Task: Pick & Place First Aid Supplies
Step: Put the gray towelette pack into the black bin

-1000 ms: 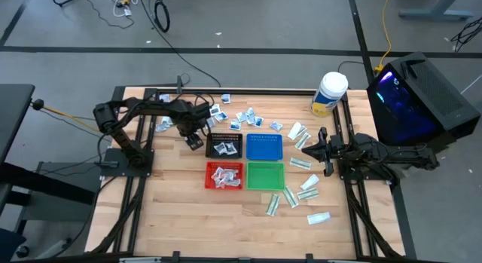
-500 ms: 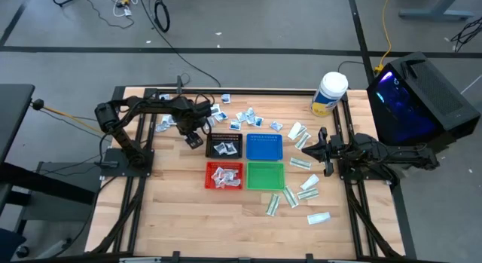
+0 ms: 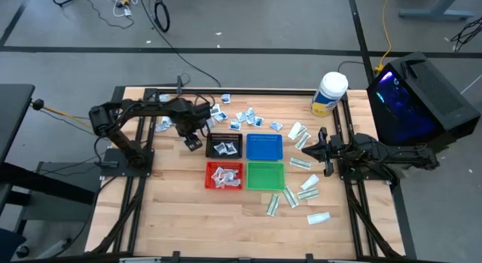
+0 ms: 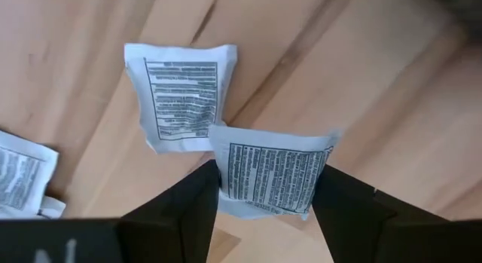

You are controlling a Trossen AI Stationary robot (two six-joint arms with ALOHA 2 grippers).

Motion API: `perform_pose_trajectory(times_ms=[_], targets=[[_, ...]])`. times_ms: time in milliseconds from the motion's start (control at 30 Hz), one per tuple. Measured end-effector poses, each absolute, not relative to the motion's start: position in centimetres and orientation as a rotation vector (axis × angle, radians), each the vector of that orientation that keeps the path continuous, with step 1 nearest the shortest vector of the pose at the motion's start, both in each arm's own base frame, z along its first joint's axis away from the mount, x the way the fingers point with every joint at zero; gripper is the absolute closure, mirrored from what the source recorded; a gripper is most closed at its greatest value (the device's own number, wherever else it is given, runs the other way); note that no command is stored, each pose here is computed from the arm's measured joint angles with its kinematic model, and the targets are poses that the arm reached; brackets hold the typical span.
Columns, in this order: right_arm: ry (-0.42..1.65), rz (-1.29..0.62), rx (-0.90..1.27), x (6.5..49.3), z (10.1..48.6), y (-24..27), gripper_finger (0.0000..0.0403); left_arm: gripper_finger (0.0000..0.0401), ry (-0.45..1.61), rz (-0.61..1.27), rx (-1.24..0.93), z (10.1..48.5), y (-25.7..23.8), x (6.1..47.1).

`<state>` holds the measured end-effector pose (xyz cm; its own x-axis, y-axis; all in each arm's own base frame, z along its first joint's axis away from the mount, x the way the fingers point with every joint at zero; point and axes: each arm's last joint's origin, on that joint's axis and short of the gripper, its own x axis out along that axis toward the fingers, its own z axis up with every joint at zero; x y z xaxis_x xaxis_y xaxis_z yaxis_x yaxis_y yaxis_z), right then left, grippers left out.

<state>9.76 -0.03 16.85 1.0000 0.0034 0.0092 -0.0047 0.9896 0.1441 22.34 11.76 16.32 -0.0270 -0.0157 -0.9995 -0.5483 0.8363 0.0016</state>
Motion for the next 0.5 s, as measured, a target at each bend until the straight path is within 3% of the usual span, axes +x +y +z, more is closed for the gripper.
perform_pose_trajectory(times_ms=[500], targets=[[-0.009,0.004,0.144,9.8,16.8,0.0,0.0385,0.0193,1.251,0.366,-0.284,23.5,11.0,25.7]])
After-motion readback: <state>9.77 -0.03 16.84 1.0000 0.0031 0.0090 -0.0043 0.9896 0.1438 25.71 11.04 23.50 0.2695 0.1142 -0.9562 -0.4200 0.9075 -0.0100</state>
